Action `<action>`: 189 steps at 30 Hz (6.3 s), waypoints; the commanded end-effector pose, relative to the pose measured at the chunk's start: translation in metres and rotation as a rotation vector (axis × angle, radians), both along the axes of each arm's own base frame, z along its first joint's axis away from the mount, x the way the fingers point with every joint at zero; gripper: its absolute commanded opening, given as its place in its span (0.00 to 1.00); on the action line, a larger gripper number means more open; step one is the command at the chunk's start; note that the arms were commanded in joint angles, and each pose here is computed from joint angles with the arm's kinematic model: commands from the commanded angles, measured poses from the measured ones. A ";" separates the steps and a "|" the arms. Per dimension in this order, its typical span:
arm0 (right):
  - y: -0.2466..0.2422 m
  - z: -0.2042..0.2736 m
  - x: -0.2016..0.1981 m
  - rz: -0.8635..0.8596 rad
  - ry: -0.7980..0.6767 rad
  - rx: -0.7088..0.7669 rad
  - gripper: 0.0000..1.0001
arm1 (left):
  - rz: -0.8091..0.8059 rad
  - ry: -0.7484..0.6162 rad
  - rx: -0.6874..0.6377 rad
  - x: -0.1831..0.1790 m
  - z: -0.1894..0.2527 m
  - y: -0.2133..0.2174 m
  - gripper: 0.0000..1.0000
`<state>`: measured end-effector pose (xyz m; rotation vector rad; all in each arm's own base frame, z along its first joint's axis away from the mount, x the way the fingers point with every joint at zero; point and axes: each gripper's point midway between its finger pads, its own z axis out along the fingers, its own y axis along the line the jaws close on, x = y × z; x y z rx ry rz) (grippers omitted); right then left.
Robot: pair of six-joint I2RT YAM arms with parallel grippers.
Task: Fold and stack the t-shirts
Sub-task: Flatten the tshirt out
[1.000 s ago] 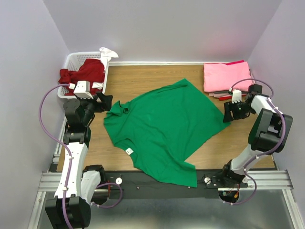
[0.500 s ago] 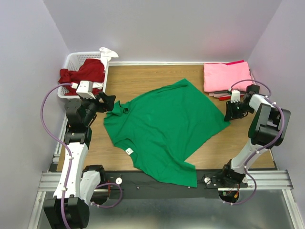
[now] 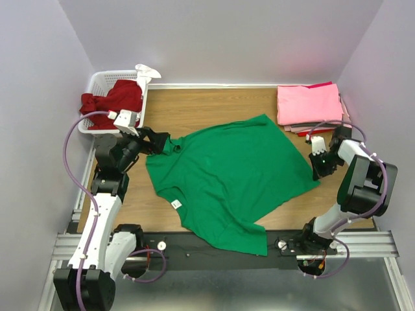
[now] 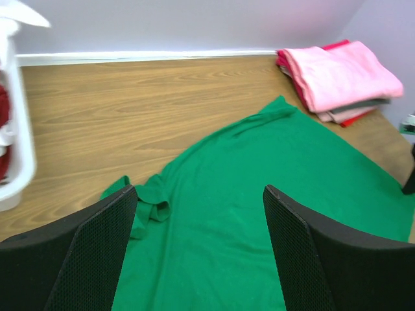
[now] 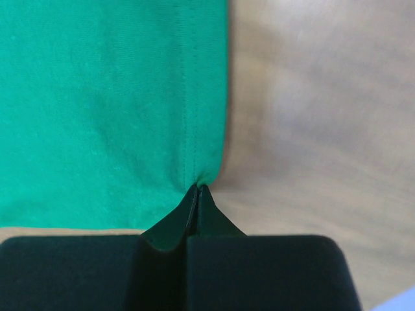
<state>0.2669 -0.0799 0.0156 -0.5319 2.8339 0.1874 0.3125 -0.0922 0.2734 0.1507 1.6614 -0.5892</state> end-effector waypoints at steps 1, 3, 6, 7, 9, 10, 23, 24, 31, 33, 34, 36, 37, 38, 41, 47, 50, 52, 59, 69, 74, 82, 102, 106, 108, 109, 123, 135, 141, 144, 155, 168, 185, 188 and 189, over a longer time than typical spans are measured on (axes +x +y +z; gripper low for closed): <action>-0.016 0.001 -0.038 0.052 0.084 -0.110 0.01 | -0.117 -0.022 -0.009 -0.012 0.003 -0.027 0.85; -0.020 0.004 -0.044 0.058 0.084 -0.135 0.01 | -0.155 -0.016 -0.013 -0.018 0.003 -0.039 0.85; -0.027 0.009 -0.054 0.050 0.084 -0.166 0.01 | -0.212 0.049 -0.046 -0.033 -0.005 -0.066 0.85; -0.030 0.012 -0.055 0.044 0.079 -0.173 0.02 | -0.260 0.074 -0.065 -0.043 -0.008 -0.081 0.85; -0.036 0.022 -0.055 0.028 0.050 -0.192 0.09 | -0.295 0.156 -0.131 -0.058 -0.018 -0.093 0.83; -0.040 0.031 -0.048 0.019 0.018 -0.205 0.17 | -0.314 0.178 -0.151 -0.067 -0.020 -0.099 0.82; 0.144 0.139 0.010 0.280 -0.263 0.536 0.83 | 0.188 0.437 0.302 0.040 -0.091 -0.040 0.80; 0.161 0.142 0.018 0.320 -0.298 0.561 0.83 | 0.214 0.451 0.349 0.048 -0.095 -0.035 0.79; 0.201 0.112 0.021 0.394 -0.244 0.642 0.83 | 0.359 0.548 0.426 0.081 -0.129 0.000 0.54; 0.204 0.102 0.016 0.398 -0.226 0.668 0.82 | 0.374 0.570 0.436 0.083 -0.137 0.008 0.53; 0.204 0.100 0.014 0.397 -0.215 0.673 0.83 | 0.370 0.582 0.441 0.084 -0.140 0.009 0.50; 0.201 0.104 0.017 0.404 -0.244 0.639 0.83 | 0.355 0.615 0.456 0.084 -0.152 0.009 0.49; 0.201 0.107 0.017 0.411 -0.257 0.640 0.83 | 0.340 0.628 0.460 0.084 -0.157 0.006 0.48; 0.204 0.110 0.014 0.412 -0.258 0.659 0.83 | 0.316 0.629 0.478 0.082 -0.161 0.005 0.48; 0.205 0.110 0.009 0.412 -0.254 0.671 0.83 | 0.270 0.644 0.550 0.080 -0.172 0.003 0.48; 0.204 0.106 0.009 0.400 -0.240 0.663 0.83 | 0.124 0.560 0.852 0.078 -0.181 -0.007 0.48; 0.204 0.107 0.008 0.402 -0.242 0.665 0.84 | 0.057 0.523 1.037 0.074 -0.191 -0.005 0.49; 0.204 0.107 0.008 0.403 -0.242 0.667 0.84 | -0.019 0.509 1.081 0.074 -0.196 -0.010 0.49; 0.204 0.103 0.008 0.395 -0.227 0.667 0.84 | -0.082 0.493 1.157 0.086 -0.204 -0.018 0.48; 0.203 0.102 0.008 0.390 -0.223 0.661 0.84 | -0.140 0.479 1.155 0.091 -0.211 -0.034 0.45; 0.203 0.101 0.008 0.391 -0.223 0.656 0.84 | -0.162 0.488 1.142 0.090 -0.214 -0.038 0.43; 0.202 0.100 0.009 0.389 -0.223 0.653 0.84 | -0.154 0.487 1.129 0.085 -0.201 -0.036 0.43; 0.202 0.099 0.007 0.390 -0.219 0.655 0.84 | -0.192 0.529 1.169 0.084 -0.218 -0.035 0.43; 0.202 0.100 0.007 0.388 -0.222 0.655 0.84 | -0.186 0.543 1.179 0.086 -0.224 -0.034 0.41; 0.202 0.100 0.007 0.390 -0.223 0.656 0.84 | -0.173 0.534 1.178 0.090 -0.221 -0.035 0.40; 0.202 0.100 0.007 0.388 -0.221 0.656 0.84 | -0.173 0.534 1.176 0.091 -0.220 -0.035 0.39; 0.200 0.102 0.008 0.386 -0.229 0.654 0.84 | -0.221 0.553 1.139 0.085 -0.225 -0.041 0.24; 0.200 0.102 0.008 0.384 -0.233 0.656 0.84 | -0.202 0.540 1.140 0.080 -0.218 -0.037 0.38; 0.200 0.102 0.007 0.384 -0.232 0.656 0.84 | -0.219 0.553 1.145 0.077 -0.224 -0.037 0.39; 0.200 0.102 0.008 0.382 -0.233 0.656 0.84 | -0.218 0.560 1.151 0.077 -0.225 -0.036 0.40; 0.199 0.102 0.008 0.381 -0.234 0.657 0.84 | -0.210 0.590 1.168 0.081 -0.236 -0.034 0.37; 0.198 0.104 0.008 0.380 -0.239 0.657 0.84 | -0.151 0.544 1.142 0.093 -0.212 -0.031 0.00; 0.195 0.102 0.009 0.374 -0.242 0.644 0.84 | 0.149 0.303 0.982 0.115 -0.124 0.005 0.00; 0.194 0.101 0.009 0.373 -0.240 0.642 0.84 | 0.167 0.279 0.962 0.118 -0.116 0.007 0.00; 0.194 0.101 0.009 0.373 -0.240 0.642 0.84 | 0.172 0.276 0.956 0.118 -0.114 0.008 0.00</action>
